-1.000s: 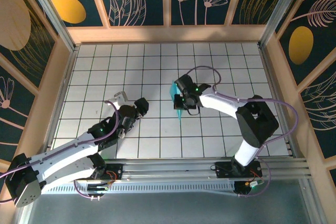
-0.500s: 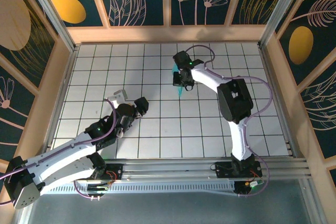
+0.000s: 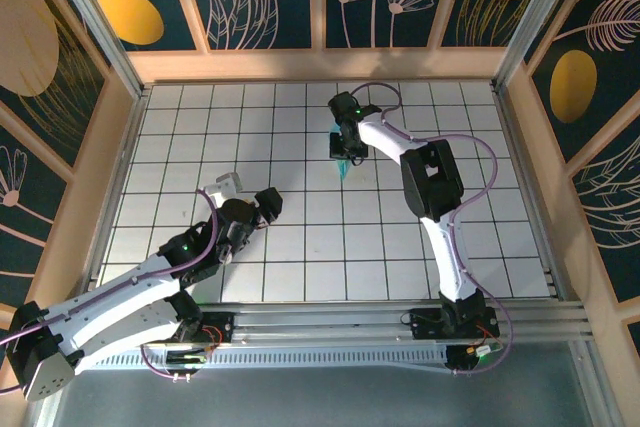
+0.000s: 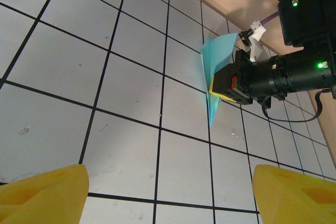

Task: Fold a paper plane with a square sheet of paper (fold left side to right side)
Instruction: Place the paper plane at the top-center of the table.

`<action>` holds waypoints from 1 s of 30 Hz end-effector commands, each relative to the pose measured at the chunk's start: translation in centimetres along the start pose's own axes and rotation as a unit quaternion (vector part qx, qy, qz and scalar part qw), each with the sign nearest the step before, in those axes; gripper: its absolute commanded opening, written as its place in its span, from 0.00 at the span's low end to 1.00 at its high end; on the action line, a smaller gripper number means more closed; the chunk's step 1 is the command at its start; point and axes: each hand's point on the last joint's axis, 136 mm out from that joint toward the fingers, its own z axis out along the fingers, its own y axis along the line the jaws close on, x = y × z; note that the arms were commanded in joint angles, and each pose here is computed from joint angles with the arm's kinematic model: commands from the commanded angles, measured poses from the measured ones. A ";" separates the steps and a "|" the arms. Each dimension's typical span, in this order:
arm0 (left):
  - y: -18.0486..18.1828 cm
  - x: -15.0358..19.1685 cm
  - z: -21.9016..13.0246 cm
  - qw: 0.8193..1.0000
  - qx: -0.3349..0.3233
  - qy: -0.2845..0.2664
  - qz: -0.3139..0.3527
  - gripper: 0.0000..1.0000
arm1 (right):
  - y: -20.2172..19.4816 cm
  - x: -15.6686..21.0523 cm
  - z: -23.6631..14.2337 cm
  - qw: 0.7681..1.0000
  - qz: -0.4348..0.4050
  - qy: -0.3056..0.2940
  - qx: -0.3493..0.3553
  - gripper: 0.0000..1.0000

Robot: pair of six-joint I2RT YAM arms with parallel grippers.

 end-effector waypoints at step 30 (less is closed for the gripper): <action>0.0 -0.8 -0.3 1.000 -0.010 -0.006 -0.001 0.82 | -0.6 0.3 -1.1 0.998 -0.021 0.007 0.057 0.29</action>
